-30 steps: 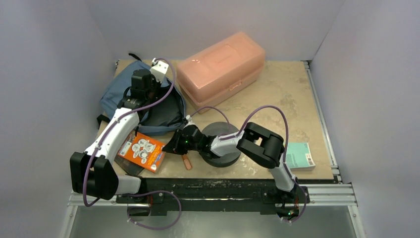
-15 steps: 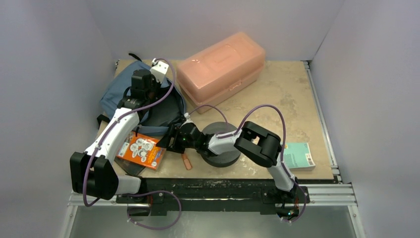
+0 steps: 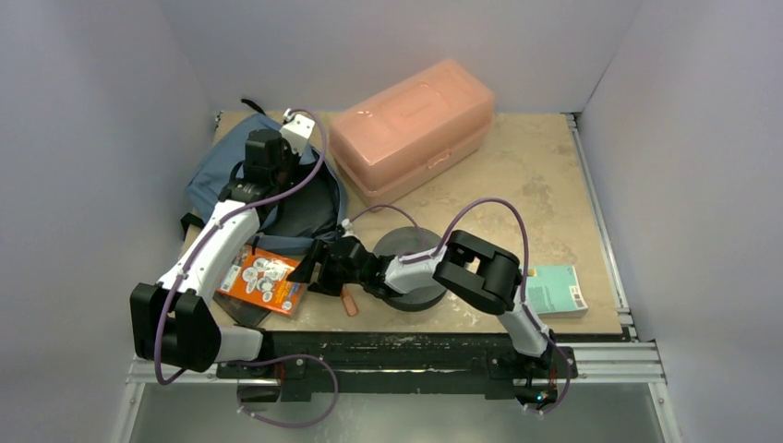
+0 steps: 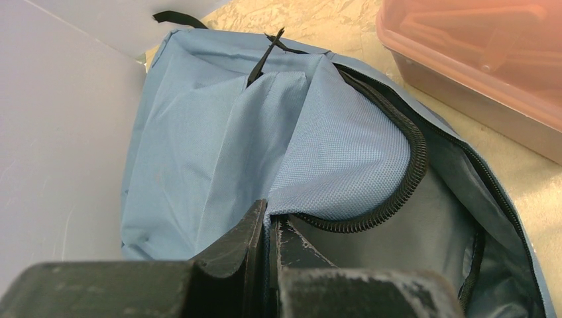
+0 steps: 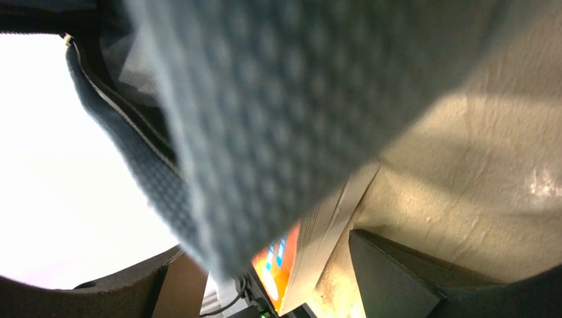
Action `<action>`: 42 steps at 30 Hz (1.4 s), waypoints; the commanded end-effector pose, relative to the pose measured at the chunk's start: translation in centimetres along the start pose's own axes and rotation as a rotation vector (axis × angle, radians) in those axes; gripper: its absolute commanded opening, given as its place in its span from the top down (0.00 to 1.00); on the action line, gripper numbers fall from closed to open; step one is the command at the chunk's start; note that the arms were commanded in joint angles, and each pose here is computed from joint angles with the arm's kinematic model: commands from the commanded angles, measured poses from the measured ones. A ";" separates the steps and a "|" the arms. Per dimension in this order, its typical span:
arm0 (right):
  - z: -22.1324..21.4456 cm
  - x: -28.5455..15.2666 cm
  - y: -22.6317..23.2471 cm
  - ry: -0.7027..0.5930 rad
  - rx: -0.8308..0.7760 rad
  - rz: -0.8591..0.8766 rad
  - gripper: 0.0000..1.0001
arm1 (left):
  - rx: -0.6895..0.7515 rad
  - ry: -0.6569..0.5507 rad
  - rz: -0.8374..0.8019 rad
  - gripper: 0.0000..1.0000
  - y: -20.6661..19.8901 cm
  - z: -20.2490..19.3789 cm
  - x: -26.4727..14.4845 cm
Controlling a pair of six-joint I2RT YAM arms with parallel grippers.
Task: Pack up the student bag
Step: Pick up the book at the corner of the board.
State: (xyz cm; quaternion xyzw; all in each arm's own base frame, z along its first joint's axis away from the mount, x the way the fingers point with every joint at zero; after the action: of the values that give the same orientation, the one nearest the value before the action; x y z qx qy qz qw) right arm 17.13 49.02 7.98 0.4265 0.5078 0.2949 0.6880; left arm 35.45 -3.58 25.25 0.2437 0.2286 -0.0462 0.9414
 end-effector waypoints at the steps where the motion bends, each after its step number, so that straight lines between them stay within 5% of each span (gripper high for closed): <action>1: -1.1 -1.1 0.6 -0.015 0.022 -0.050 0.20 | -0.039 -0.125 0.040 1.00 1.5 3.5 -1.3; 27: -1.5 2.2 -0.8 -0.040 0.136 -0.008 0.24 | -0.045 -0.131 0.037 1.00 1.6 3.6 -1.6; 31: -1.0 2.4 -0.9 -0.048 0.119 0.039 0.43 | -0.046 -0.133 0.036 1.00 1.6 3.7 -1.5; 39: 0.0 0.3 2.1 -0.074 0.015 0.155 0.96 | -0.043 -0.130 0.043 1.00 1.7 3.7 -1.6; 42: 0.4 -1.6 4.3 -0.089 -0.054 0.199 1.00 | -0.048 -0.130 0.063 1.00 2.0 3.7 -1.7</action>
State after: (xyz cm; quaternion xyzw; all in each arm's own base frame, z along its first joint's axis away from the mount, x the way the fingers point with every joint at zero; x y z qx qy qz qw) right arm 16.25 50.14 6.50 0.4627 0.4901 0.3014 0.6744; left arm 35.45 -3.61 25.43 0.2432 0.2281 -0.0472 0.9416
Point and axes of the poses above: each gripper's point midway between its finger pads, its own x axis out along the fingers, its own y axis along the line the jaws close on, z = x × y, the point moved 6 cm from there along -x, back along the fingers, and after that the axes turned 2 degrees about x, right-handed, at the moved point
